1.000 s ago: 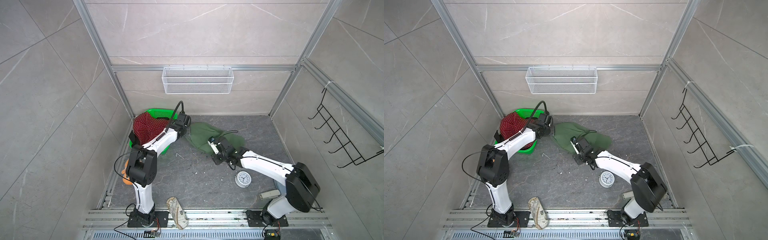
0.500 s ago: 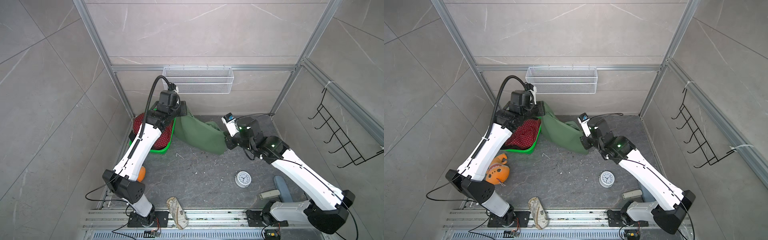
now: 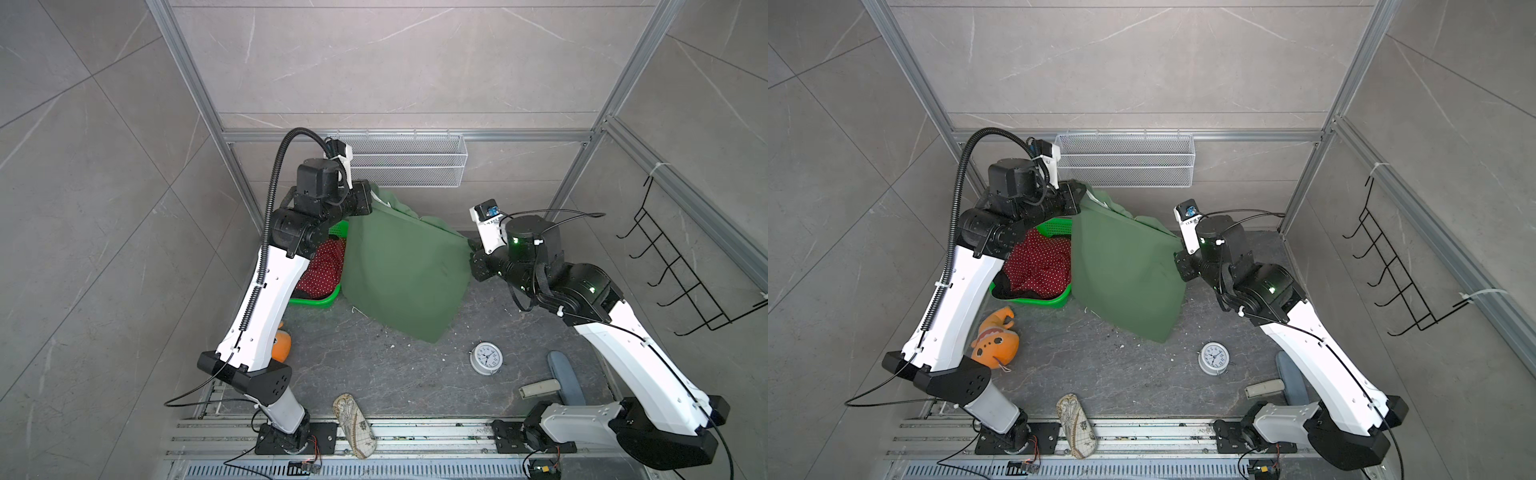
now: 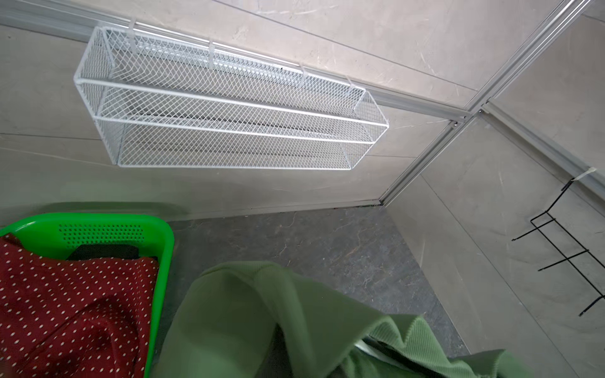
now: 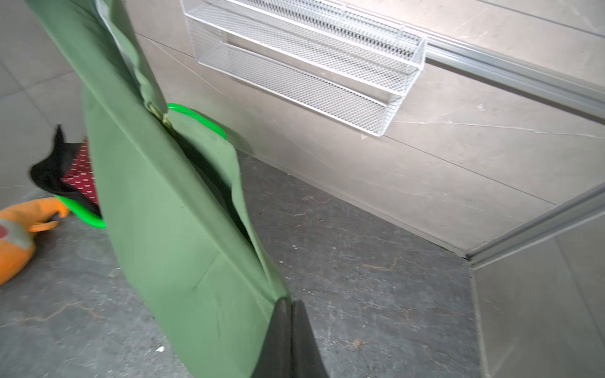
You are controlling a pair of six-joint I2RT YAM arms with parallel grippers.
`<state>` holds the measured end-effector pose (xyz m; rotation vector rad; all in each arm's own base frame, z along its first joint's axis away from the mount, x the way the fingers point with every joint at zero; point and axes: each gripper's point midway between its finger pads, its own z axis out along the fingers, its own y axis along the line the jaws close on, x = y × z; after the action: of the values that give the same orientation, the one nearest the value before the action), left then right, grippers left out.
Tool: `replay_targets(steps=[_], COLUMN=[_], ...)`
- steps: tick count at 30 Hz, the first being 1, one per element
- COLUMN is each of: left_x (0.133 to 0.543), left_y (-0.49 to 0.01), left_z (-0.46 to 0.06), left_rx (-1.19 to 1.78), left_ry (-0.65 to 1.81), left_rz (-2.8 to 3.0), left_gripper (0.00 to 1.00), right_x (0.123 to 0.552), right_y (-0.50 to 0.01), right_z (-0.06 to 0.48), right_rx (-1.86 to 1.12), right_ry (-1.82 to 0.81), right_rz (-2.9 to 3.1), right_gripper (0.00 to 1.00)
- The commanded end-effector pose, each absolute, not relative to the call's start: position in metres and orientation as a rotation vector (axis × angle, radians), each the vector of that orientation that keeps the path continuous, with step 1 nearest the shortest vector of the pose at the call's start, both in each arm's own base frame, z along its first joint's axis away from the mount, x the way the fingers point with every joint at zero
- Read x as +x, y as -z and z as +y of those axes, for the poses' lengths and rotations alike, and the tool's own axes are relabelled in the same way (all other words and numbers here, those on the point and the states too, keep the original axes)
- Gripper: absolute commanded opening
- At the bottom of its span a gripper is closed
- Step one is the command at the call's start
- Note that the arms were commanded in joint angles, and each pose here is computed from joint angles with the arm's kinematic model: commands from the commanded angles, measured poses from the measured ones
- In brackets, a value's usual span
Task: Fold and stack skirts
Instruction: Flatten out the skirt at the center of the table.
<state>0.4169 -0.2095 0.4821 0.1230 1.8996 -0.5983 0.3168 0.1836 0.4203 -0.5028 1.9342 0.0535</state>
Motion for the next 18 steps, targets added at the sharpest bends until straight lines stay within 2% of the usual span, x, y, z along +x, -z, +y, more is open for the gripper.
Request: replay_targets(steps=[1, 10, 18], left_x=[0.452, 0.515, 0.542], left_y=[-0.470, -0.440, -0.468], left_z=[-0.219, -0.267, -0.269], left_rx=[0.087, 0.173, 0.247], left_ry=[0.652, 0.810, 0.786], left_rz=[1.892, 1.832, 1.616], left_gripper=[0.00, 0.00, 0.00], right_x=[0.342, 0.402, 0.445], right_y=[-0.412, -0.413, -0.440], right_z=[0.160, 0.130, 0.121], right_rx=[-0.423, -0.253, -0.197], right_ry=[0.085, 0.136, 0.156], right_rz=[1.967, 1.951, 1.841], right_gripper=[0.00, 0.00, 0.00])
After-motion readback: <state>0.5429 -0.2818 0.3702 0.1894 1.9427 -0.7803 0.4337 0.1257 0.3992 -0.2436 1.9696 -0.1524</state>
